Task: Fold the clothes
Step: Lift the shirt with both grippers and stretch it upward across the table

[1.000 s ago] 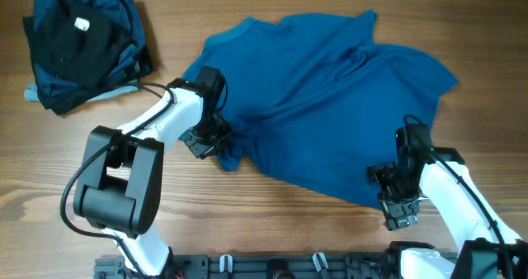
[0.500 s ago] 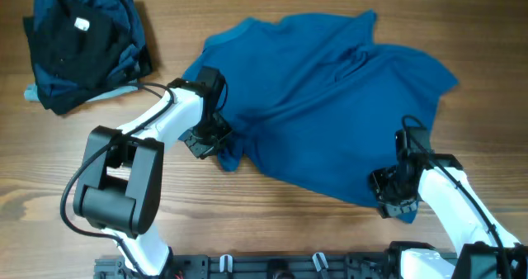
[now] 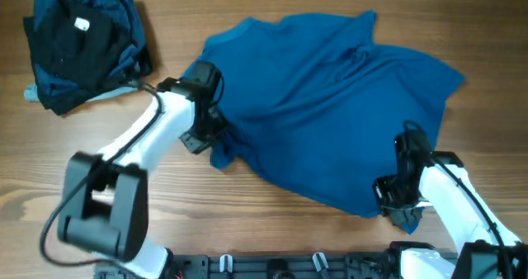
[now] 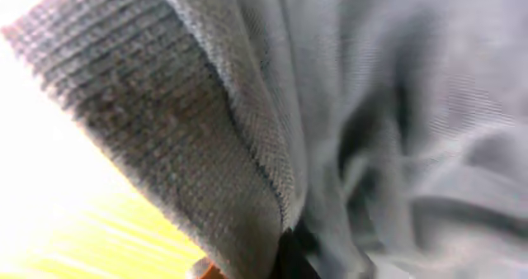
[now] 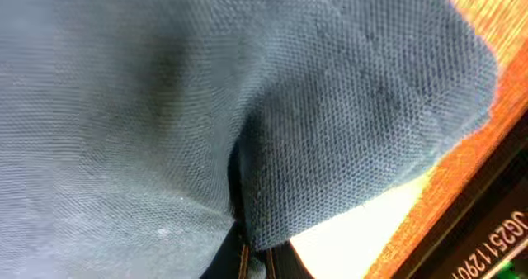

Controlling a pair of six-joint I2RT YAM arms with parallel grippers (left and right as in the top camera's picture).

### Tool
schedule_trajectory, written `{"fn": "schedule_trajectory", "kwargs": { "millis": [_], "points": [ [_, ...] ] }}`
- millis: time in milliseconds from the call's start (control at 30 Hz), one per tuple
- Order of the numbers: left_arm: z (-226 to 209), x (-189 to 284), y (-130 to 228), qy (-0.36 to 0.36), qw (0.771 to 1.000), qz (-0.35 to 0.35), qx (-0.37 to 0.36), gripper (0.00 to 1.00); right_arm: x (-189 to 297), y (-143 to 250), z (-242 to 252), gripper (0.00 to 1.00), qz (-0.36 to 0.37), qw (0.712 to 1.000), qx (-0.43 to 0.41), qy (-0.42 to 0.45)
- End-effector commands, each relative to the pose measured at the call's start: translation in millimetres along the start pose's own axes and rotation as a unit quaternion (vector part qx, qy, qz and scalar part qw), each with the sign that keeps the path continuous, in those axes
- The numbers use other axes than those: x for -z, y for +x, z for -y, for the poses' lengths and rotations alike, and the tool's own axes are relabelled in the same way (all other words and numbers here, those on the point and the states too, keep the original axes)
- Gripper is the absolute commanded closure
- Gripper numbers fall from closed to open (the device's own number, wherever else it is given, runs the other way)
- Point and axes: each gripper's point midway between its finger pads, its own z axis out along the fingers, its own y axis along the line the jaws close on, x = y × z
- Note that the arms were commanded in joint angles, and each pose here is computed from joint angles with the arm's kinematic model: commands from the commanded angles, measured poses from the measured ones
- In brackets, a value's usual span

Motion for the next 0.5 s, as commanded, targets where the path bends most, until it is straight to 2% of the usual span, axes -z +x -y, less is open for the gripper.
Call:
{"fn": "schedule_trajectory", "kwargs": {
  "millis": [0,100,233,367,467],
  "points": [
    [1,28,-10,0.025,0.999,0.044,-0.011,0.96,27,-18,-19,0.96,0.049,0.999,0.009,-0.017],
    [2,44,-10,0.042,0.997,0.059,-0.012,0.96,67,-33,-37,0.96,0.089,0.995,0.036,-0.034],
    [0,95,-19,0.076,0.989,0.129,-0.010,0.96,133,-40,-74,0.96,0.123,0.981,0.113,-0.102],
    [5,180,-24,0.153,0.962,0.222,-0.041,0.96,212,-44,-100,0.96,0.172,0.954,0.172,-0.177],
    [2,261,-17,0.237,0.925,0.296,-0.040,0.96,288,-42,-100,0.96,0.222,0.924,0.207,-0.232]
  ]
}}
